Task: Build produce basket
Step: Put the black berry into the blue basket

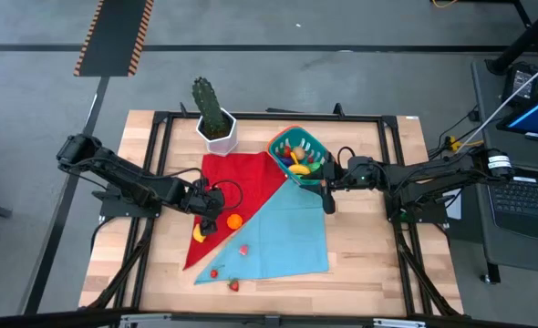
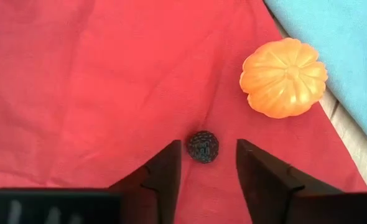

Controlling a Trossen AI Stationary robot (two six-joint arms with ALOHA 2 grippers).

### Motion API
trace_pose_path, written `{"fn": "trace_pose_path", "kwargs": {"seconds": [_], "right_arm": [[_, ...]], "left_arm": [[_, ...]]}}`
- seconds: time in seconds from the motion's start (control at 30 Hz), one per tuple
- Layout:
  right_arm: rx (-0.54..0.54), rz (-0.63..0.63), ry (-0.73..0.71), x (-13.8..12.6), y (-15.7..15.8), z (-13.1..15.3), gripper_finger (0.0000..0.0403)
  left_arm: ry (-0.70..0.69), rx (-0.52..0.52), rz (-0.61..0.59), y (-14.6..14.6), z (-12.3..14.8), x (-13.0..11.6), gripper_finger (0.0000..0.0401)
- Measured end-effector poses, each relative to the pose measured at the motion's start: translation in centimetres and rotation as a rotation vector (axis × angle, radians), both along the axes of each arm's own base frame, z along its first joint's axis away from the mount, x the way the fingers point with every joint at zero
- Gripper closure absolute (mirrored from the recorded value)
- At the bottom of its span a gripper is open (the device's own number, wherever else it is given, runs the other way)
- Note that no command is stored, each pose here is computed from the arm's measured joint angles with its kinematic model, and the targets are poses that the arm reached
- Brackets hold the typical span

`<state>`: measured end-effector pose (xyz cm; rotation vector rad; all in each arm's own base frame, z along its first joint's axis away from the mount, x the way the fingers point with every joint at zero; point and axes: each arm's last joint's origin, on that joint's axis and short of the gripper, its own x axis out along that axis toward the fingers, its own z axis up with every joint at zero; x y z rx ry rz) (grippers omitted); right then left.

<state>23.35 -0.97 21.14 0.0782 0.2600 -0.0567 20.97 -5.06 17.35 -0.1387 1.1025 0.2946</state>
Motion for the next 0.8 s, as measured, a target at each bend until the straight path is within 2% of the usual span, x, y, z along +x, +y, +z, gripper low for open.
{"fn": "trace_pose_path", "kwargs": {"seconds": [0.23, 0.53, 0.8], "right_arm": [[-0.002, 0.001, 0.02, 0.2, 0.0, -0.4, 0.0273], [-0.003, 0.002, 0.057, 0.7, 0.0, -1.3, 0.0273], [-0.025, 0.008, 0.05, 0.7, 0.0, -1.3, 0.0273]], "left_arm": [[0.003, 0.008, -0.018, 0.0, 0.0, 0.0, 0.0223], [0.007, -0.003, 0.019, -0.1, -0.2, 0.1, 0.0229], [0.09, 0.011, 0.014, -0.3, -1.9, 0.6, 0.0228]]}}
